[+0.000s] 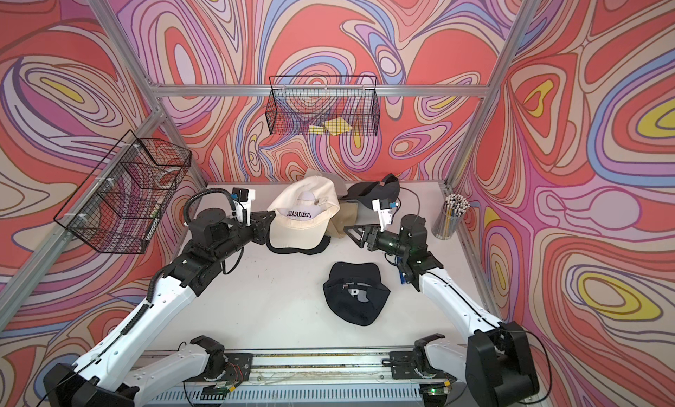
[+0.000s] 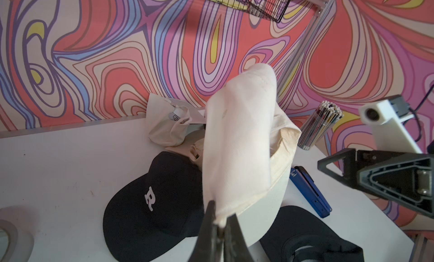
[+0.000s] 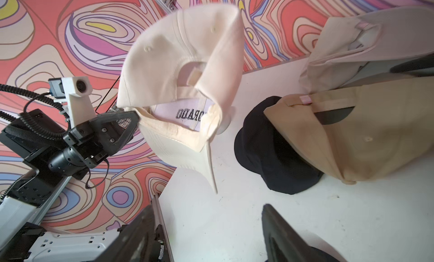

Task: Open the adjustable buckle of the baseball cap
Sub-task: Pick up the baseball cap.

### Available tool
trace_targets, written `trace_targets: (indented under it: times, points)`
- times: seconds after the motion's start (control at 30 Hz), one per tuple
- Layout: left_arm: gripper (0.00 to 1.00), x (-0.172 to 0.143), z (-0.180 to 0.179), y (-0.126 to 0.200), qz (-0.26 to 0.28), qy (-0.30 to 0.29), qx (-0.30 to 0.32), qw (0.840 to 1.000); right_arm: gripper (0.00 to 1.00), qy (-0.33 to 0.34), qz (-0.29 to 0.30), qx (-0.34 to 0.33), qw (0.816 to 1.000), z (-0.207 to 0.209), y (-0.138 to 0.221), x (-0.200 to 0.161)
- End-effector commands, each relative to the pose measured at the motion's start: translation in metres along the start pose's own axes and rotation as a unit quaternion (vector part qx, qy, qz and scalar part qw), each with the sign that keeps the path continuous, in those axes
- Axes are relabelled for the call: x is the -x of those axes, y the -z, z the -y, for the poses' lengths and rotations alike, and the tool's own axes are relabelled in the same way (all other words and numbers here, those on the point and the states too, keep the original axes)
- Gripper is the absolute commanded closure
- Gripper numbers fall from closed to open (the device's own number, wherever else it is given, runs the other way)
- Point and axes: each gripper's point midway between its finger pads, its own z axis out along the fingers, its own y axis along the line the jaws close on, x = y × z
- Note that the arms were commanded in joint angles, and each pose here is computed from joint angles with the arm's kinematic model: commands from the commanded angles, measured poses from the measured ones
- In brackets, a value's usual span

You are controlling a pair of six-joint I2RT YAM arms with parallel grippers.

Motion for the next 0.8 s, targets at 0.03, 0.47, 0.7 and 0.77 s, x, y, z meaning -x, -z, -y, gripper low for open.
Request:
trace_targets:
  times: [0.03,0.47,0.7,0.77]
  points:
    - [1.0,0.024,0.013,0.004,0.053,0.038,-0.036,0.997,0.29,0.036,0.016,0.032,0.999,-0.022,-0.02,0.01]
    - [1.0,0.016,0.022,-0.002,0.033,0.068,-0.069,0.995,0.46,0.068,0.061,0.048,0.995,-0.029,-0.046,0.016]
    - [1.0,0.013,0.027,-0.005,0.025,0.074,-0.086,0.993,0.59,0.09,0.058,0.052,0.993,-0.031,-0.053,0.016]
    - [1.0,0.013,0.029,-0.006,0.022,0.072,-0.092,0.993,0.7,0.093,0.054,0.052,0.993,-0.03,-0.055,0.015]
